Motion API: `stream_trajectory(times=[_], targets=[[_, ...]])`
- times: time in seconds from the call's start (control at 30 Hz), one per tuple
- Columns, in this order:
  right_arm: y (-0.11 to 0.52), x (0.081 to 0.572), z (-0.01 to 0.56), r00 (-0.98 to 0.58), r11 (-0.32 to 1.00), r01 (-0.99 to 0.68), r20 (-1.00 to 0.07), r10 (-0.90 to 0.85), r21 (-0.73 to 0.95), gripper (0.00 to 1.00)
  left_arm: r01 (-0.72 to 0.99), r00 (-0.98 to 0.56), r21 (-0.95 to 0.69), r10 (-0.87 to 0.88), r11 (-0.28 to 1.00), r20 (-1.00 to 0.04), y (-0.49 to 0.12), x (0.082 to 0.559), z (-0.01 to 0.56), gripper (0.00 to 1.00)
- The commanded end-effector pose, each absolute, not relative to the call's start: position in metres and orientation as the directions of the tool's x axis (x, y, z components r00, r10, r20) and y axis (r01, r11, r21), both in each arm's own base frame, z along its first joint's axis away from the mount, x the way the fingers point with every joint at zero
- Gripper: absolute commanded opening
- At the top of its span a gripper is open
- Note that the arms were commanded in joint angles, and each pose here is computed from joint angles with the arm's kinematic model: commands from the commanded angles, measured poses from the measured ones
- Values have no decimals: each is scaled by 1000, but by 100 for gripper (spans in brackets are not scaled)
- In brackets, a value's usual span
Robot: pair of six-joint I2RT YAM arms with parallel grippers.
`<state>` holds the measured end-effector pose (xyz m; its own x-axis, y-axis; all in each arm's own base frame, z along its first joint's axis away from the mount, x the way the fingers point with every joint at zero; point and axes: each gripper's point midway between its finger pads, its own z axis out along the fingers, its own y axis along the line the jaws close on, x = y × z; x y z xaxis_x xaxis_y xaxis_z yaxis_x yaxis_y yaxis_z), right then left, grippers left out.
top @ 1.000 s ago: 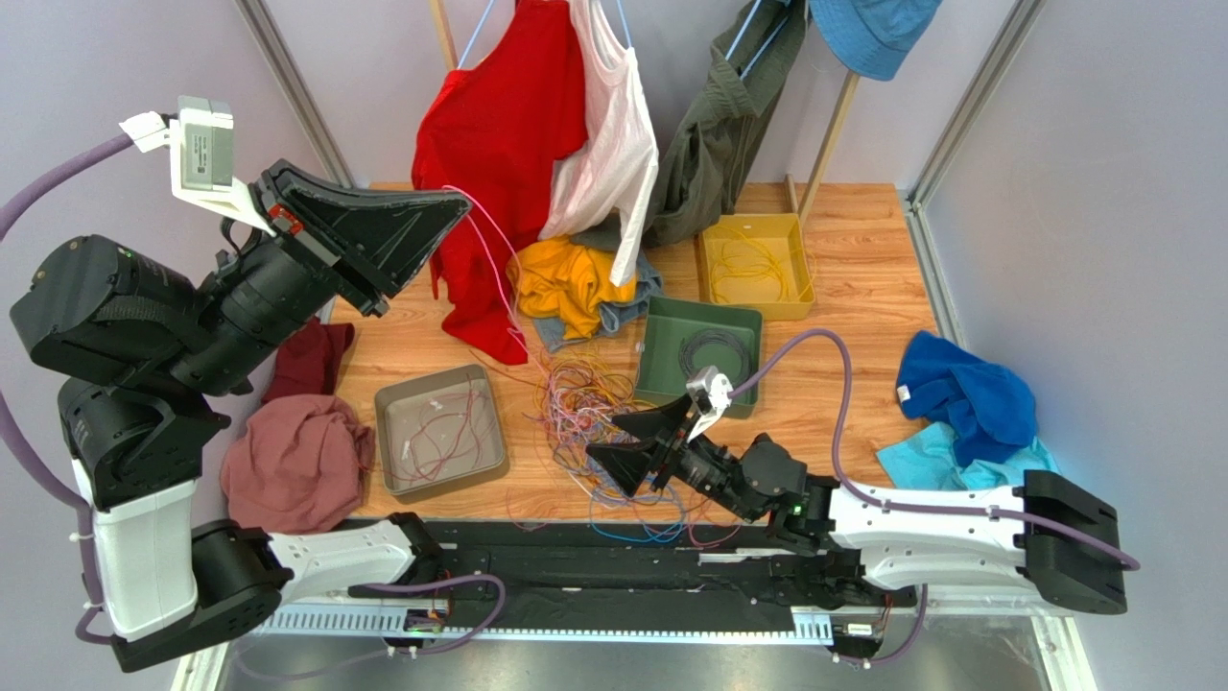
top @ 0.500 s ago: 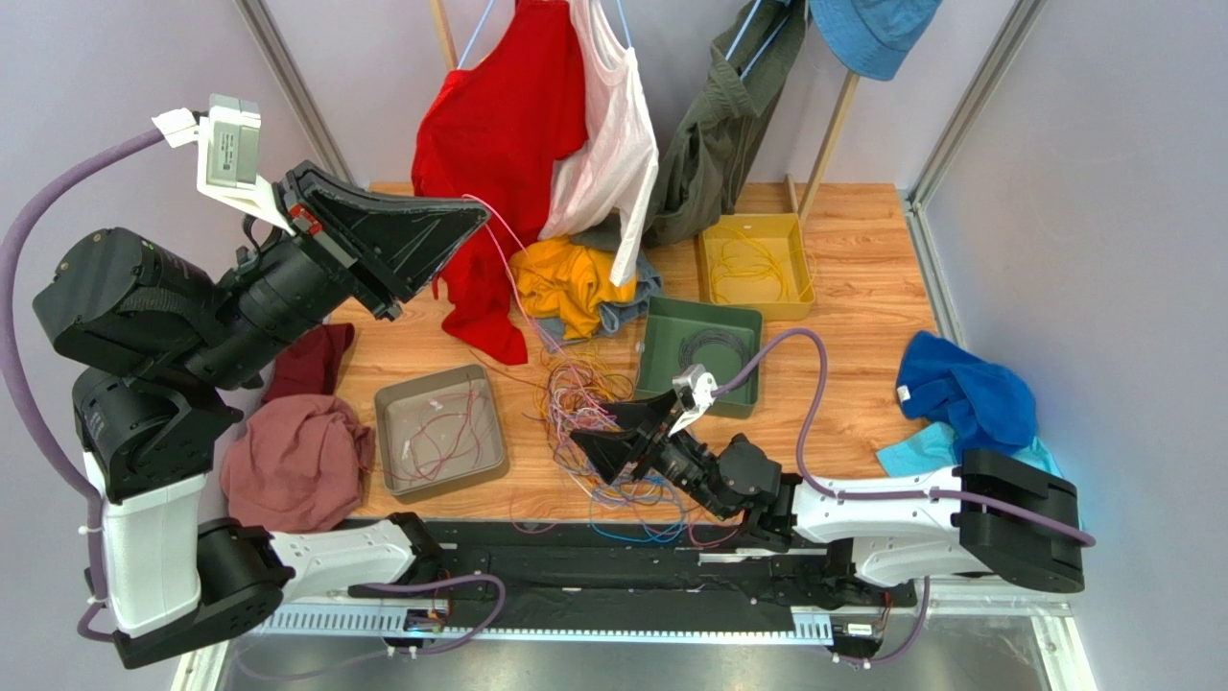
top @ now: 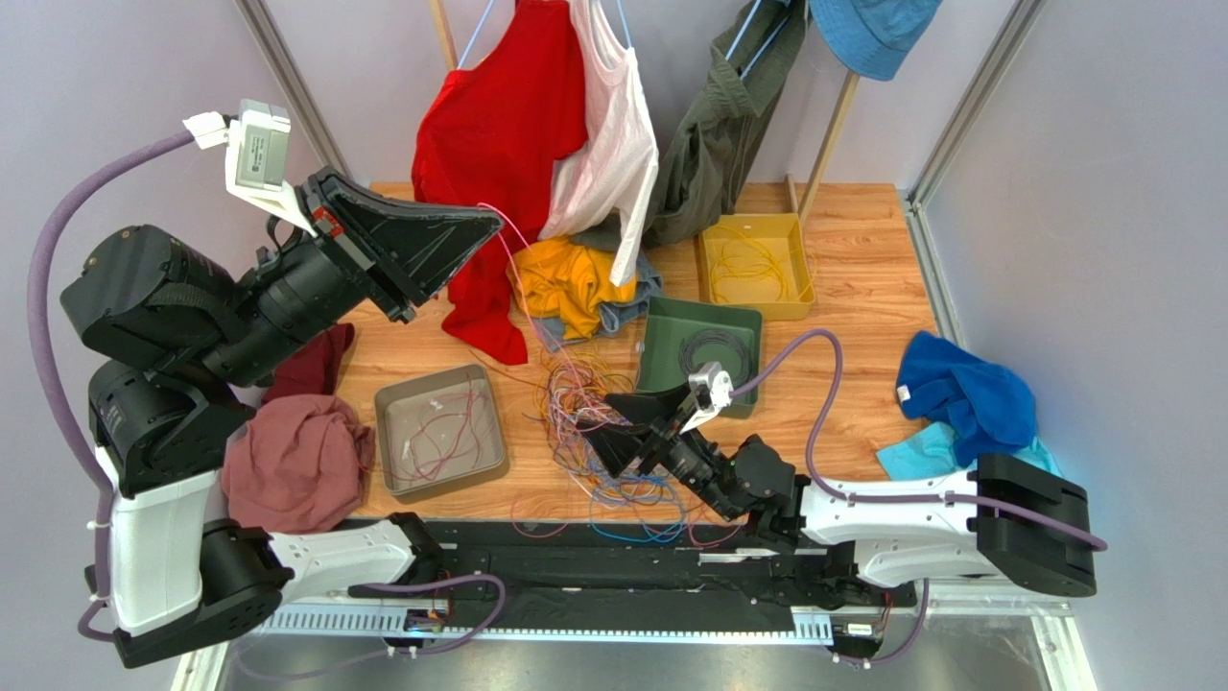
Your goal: Untangle the cables
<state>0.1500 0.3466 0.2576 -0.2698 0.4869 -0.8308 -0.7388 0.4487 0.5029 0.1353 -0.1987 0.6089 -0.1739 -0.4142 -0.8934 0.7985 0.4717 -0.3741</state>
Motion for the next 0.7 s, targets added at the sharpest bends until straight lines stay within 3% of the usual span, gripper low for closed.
stream_trajectory(times=[0.0, 0.27, 0.47, 0.67], targets=[[347, 159, 280, -215, 450, -728, -796, 566, 517, 71, 817, -184, -384, -437, 430, -881, -200, 128, 615, 0], [345, 179, 285, -158, 488, -664, -744, 649, 567, 71, 838, -261, -423, -426, 346, -866, -213, 118, 604, 0], [334, 213, 288, -24, 559, -532, -671, 741, 636, 73, 846, -299, -443, -425, 296, -854, -215, 109, 602, 0], [309, 247, 278, 82, 672, -355, -695, 715, 650, 74, 841, -273, -438, -450, 318, -850, -198, 101, 600, 0]])
